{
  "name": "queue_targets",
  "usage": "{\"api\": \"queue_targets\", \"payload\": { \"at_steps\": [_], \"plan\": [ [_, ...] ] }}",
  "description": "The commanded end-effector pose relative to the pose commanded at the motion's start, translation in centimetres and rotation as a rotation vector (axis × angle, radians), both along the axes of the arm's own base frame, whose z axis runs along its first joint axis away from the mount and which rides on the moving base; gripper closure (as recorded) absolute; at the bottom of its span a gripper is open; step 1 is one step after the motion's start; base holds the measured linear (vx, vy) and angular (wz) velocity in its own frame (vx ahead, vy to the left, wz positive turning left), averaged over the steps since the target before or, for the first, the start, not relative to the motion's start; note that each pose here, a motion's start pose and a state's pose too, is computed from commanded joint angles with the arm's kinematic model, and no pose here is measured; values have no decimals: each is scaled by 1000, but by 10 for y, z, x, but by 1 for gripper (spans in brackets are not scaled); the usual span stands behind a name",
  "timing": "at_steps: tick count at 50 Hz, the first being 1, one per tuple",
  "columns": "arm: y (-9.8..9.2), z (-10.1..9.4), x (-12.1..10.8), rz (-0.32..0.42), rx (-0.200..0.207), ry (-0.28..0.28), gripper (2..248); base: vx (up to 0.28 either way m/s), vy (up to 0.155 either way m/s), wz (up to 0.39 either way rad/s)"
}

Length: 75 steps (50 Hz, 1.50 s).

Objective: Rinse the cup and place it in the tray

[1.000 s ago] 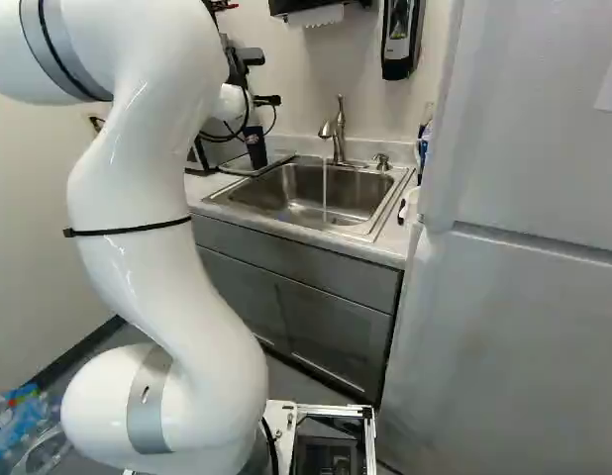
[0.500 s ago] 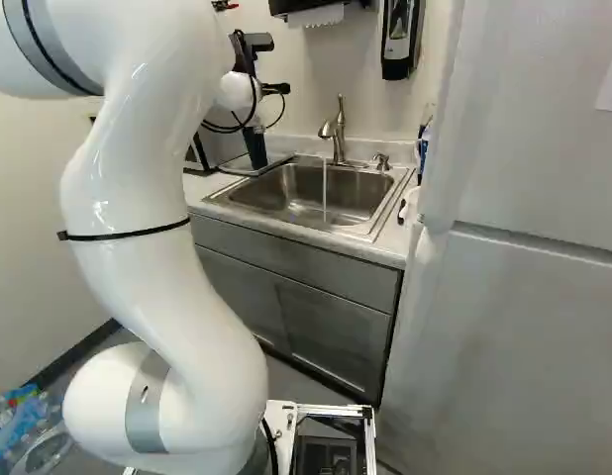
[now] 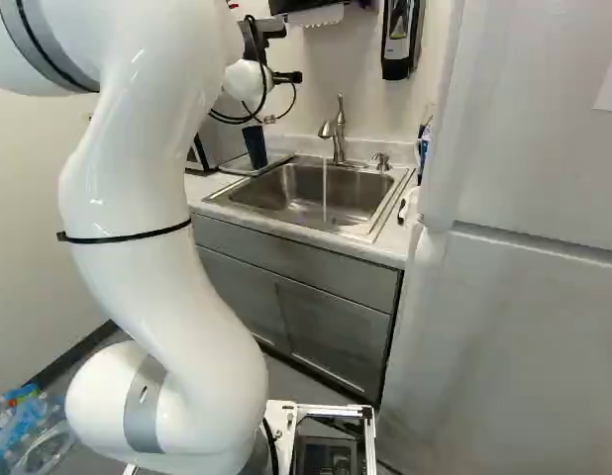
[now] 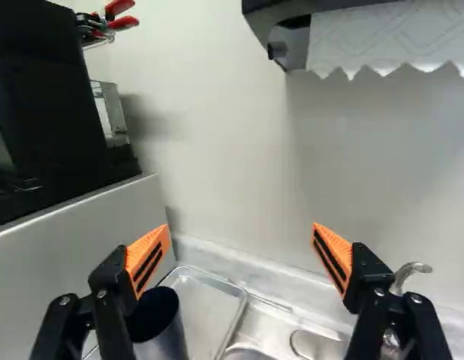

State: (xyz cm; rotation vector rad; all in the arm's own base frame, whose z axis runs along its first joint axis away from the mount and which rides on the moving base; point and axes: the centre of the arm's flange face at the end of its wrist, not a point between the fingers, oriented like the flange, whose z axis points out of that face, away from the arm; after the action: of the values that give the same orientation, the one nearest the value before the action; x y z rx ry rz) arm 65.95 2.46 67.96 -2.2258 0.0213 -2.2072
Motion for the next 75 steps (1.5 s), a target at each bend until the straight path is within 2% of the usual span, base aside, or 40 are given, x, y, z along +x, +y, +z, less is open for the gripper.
{"api": "queue_targets", "payload": {
  "at_steps": [31, 44, 62, 75],
  "plan": [
    [-50, -1, 6, -75, 0, -3, 3, 0, 0, 0],
    [-71, -3, 20, -104, 0, 0, 3, 0, 0, 0],
    [-96, -11, 45, -134, 3, 31, 3, 0, 0, 0],
    [-102, -18, 67, -136, 6, 52, 3, 0, 0, 0]
  ]
}}
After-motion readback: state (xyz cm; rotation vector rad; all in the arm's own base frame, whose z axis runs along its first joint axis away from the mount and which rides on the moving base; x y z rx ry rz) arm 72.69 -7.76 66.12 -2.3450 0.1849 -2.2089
